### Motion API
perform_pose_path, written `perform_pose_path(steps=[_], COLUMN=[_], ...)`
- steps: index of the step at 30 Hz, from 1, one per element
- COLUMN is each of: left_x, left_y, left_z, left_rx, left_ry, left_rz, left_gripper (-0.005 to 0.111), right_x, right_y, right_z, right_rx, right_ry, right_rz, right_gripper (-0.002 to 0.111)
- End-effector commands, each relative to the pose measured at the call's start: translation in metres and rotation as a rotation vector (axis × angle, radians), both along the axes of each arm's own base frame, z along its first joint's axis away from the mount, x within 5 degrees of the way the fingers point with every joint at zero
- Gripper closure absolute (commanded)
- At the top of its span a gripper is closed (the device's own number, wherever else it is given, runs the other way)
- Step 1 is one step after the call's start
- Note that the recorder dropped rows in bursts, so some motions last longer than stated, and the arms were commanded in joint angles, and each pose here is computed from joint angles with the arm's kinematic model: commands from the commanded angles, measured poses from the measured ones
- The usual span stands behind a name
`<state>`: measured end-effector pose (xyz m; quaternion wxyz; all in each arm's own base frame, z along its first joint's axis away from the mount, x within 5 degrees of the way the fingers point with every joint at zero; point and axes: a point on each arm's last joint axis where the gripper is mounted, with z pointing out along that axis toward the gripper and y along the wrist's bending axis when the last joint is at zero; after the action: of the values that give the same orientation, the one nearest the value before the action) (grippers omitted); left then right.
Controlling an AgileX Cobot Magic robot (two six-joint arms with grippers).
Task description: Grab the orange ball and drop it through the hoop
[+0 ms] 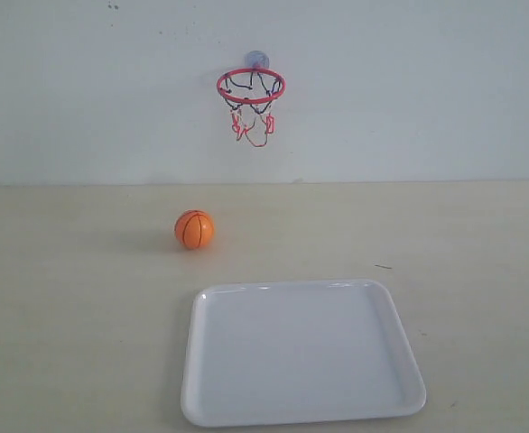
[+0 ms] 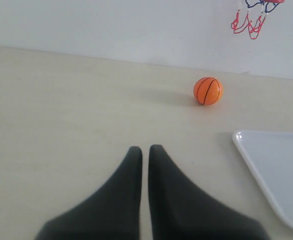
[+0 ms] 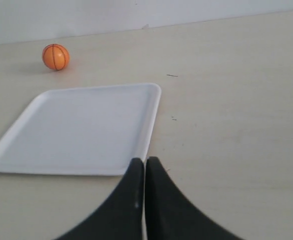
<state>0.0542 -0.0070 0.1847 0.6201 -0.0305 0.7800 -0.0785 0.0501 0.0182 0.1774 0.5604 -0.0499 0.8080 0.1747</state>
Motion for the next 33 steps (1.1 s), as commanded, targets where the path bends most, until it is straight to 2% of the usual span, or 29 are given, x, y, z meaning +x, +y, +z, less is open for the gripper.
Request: perform_pose_path(steps=[1,33], left_x=[0.0001,0.0001], left_y=[0.0002,0.0002], left_z=[0.0020,0.0020], left_rx=[-0.005,-0.005], left_ry=[-0.015,-0.015], left_rz=[0.003,0.003], left_gripper=[0.103,0.103], right_x=[0.0009,0.0009], right_y=[-0.0031,-0.0029], right_z=[0.0011,0.0012], right_rx=[-0.002,0.005], right_ry=[-0.015,-0.014], right_rz=[-0.055,-0.057], right_gripper=[0.108,0.108])
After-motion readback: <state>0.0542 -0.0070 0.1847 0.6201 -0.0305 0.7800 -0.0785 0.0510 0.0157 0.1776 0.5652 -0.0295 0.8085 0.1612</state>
